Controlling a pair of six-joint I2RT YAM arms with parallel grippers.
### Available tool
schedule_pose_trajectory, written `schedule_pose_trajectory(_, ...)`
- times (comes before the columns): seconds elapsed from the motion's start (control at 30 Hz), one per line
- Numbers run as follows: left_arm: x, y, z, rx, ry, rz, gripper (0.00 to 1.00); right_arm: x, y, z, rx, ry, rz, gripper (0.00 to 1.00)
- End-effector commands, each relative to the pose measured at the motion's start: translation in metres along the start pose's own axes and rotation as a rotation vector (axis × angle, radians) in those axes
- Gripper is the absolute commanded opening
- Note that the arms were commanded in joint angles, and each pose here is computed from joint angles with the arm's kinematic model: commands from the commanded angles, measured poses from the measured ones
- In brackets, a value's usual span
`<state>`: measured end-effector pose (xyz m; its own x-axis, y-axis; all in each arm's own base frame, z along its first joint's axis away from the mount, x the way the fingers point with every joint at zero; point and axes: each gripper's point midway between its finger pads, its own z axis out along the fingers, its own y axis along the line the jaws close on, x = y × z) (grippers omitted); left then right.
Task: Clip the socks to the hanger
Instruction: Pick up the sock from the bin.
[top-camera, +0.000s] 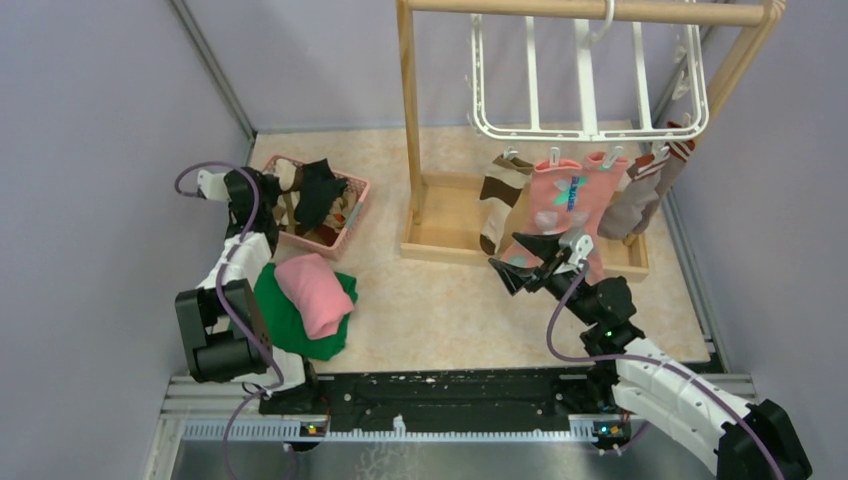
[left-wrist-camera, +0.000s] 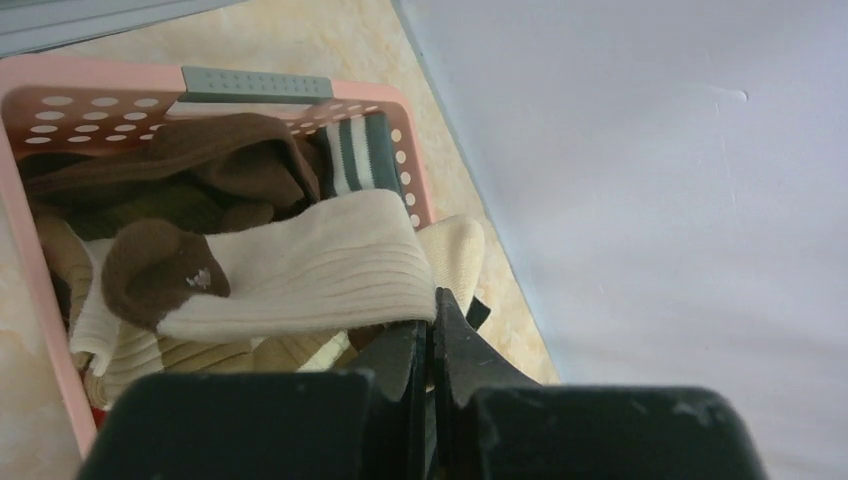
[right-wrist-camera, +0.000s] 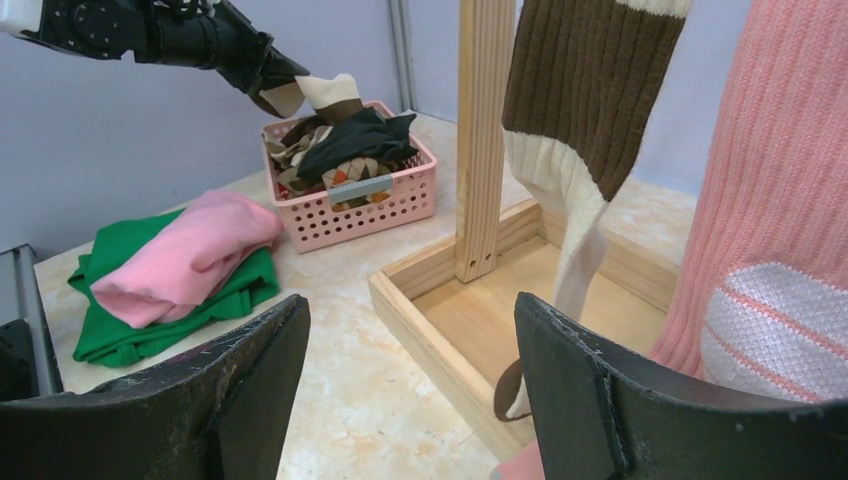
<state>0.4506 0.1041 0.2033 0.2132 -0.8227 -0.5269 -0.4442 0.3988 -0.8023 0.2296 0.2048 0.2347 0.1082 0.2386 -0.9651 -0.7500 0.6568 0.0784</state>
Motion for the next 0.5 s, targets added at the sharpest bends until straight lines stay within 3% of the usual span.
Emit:
schedule_pose_trajectory(0.0,-0.013,-0.028,-0.012,0.123,-0.024,0.009,0.00,-0.013,-0.001,0.000,0.003,-0.047,-0.012,0.74)
schedule_pose_trajectory(0.23,-0.030,-0.090,-0.062,0.447,-0.070,0.201,0.00,-0.013,0.000,0.000,-0.001,-0.045,-0.013,0.75)
schedule_pose_trajectory(0.47,-0.004,-0.125,-0.138,0.834,-0.004,0.428,0.00,-0.013,0.001,0.001,-0.011,-0.045,-0.014,0.75)
